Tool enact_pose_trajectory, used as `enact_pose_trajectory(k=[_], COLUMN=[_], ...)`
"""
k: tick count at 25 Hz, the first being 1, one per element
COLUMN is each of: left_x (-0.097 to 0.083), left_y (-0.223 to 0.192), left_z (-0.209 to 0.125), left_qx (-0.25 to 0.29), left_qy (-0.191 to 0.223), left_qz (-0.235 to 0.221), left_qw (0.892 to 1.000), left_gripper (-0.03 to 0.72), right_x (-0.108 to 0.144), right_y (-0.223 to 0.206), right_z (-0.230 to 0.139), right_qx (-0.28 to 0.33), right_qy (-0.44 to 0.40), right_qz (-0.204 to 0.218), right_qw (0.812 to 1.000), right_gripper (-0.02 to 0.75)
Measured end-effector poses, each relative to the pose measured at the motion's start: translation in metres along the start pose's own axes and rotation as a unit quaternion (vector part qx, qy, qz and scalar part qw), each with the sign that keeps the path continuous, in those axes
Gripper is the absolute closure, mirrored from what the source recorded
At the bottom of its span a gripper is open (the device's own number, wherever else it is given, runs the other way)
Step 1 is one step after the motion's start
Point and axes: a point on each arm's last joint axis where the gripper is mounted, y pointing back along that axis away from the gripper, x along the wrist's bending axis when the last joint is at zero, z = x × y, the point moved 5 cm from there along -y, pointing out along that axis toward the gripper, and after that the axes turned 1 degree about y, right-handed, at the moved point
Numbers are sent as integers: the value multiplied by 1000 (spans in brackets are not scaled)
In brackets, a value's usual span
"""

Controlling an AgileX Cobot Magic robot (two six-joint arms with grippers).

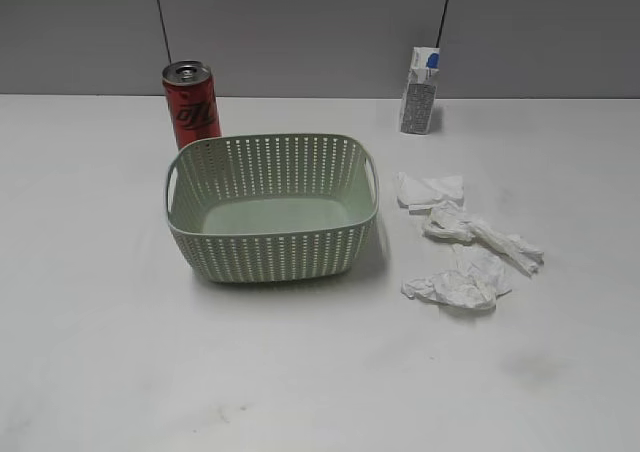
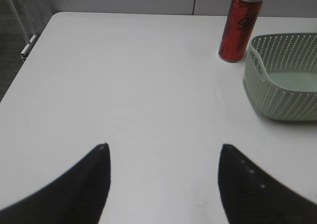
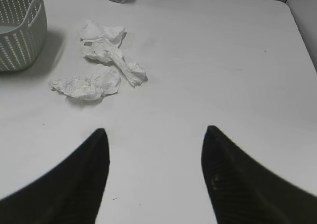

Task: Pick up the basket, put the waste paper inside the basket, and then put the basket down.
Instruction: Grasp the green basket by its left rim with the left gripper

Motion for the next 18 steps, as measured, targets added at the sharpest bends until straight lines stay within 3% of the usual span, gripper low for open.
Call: enact_pose_trajectory(k=[18], left_x=[-1], left_y=[0], left_z=[1], left_qx=[-4], left_qy=[2], left_qz=[-3], left_qw=[1000], left_gripper=[174], right_x=[0], right_y=[0], right_z=[0], right_qx=[0], right_qy=[0], right_qz=[0], right_qw=[1000], right_gripper=[292])
